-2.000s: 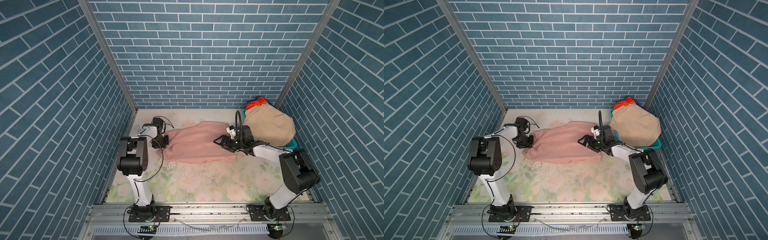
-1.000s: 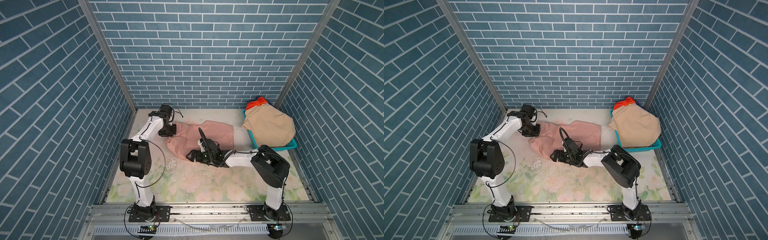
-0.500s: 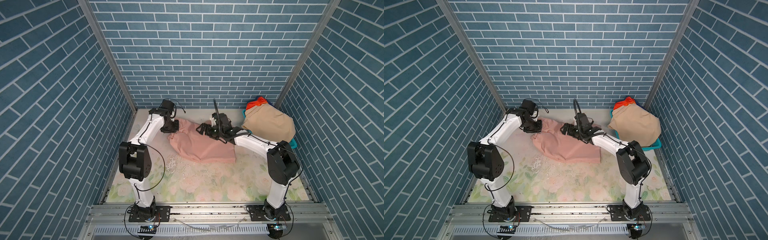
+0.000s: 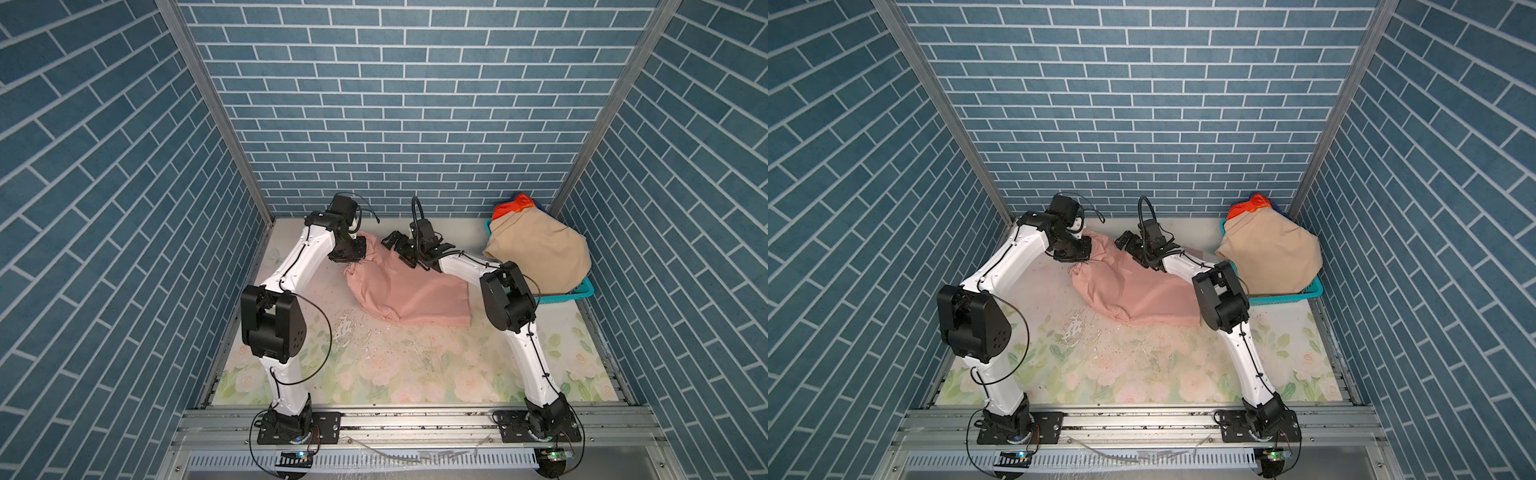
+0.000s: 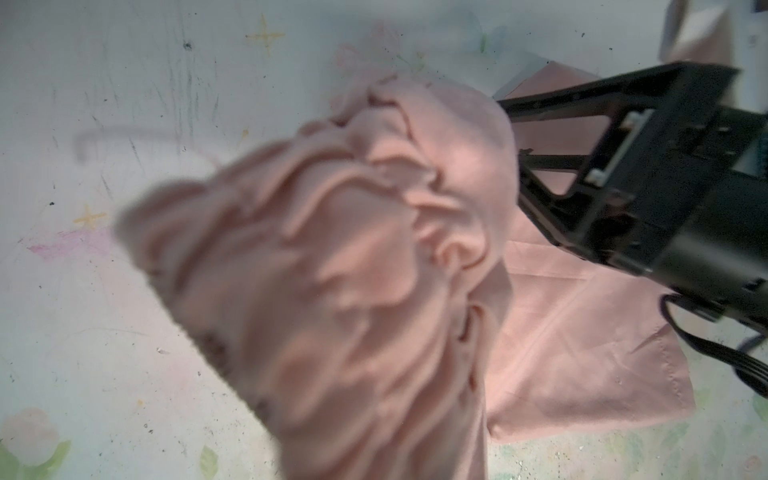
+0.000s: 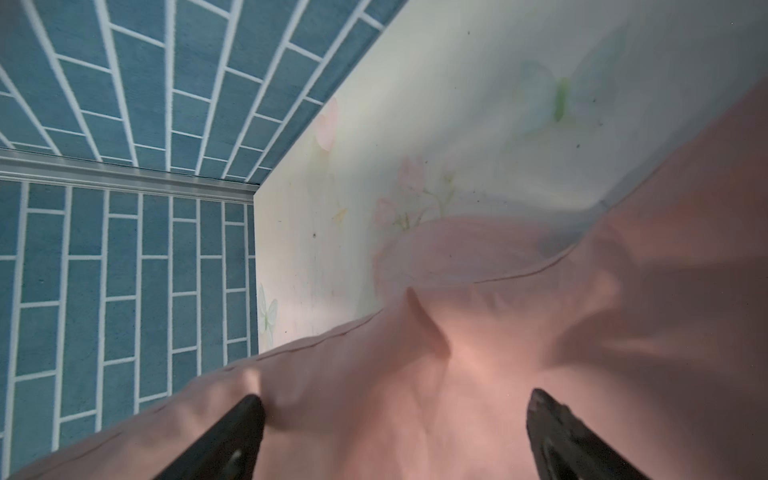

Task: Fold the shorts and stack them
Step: 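Fold the hem with the right gripper toward the far edge beside the left gripper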

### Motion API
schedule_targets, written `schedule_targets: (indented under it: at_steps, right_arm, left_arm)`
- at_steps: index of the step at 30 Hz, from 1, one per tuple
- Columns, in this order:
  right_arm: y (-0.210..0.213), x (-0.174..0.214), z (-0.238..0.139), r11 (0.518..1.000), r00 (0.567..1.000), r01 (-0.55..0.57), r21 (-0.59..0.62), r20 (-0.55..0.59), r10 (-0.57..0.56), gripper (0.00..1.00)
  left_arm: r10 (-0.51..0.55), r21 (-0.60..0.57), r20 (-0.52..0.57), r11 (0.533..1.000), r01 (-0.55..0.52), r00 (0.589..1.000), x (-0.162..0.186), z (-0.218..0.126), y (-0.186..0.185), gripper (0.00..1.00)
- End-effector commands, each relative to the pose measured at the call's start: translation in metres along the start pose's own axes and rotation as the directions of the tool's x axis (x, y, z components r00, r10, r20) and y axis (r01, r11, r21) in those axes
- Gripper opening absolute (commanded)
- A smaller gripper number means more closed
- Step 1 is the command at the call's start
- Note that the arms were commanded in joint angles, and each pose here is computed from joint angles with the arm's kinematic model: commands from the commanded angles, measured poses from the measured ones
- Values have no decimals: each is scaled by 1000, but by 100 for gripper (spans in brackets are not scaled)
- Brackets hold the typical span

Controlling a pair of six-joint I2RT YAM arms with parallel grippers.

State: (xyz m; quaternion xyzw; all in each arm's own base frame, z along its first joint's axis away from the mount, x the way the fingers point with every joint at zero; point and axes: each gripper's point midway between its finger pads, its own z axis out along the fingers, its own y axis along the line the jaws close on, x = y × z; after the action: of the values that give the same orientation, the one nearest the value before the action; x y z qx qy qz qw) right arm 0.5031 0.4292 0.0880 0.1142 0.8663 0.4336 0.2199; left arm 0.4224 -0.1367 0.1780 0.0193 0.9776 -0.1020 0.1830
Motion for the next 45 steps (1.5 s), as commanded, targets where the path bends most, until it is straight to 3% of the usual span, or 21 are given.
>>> schedule_targets:
  at_steps: [1,8,12,17,21,29,35,45]
  right_arm:
    - [31,-15,9,992,998,-47,-115,23,50,99]
    - [24,-21,37,985,995,-101,-140,8,103,99]
    - [33,-35,28,978,994,-107,-178,15,111,99]
    - [51,-66,-25,967,993,-91,-238,48,106,99]
    - [41,-88,-82,955,985,-126,-268,82,153,98]
    - [-8,-75,-193,992,993,-40,-119,103,52,99]
    - [-47,-36,-227,999,999,3,-36,43,-2,99]
    - [-77,-2,-259,999,1000,-3,-46,28,5,99]
  left_arm:
    - [12,0,-6,1000,-12,1000,-1,0,-9,0]
    - [27,3,-28,1000,-26,999,3,10,-21,0]
    - [33,5,-32,999,-33,999,4,12,-25,0]
    - [47,-20,-39,999,-48,998,4,14,-35,0]
    - [53,-58,-59,997,-57,997,5,17,-44,0]
    - [44,-34,-125,998,-49,991,10,35,-87,0]
    - [42,2,-152,999,-42,987,15,49,-131,0]
    - [12,128,-185,992,12,983,33,99,-192,4]
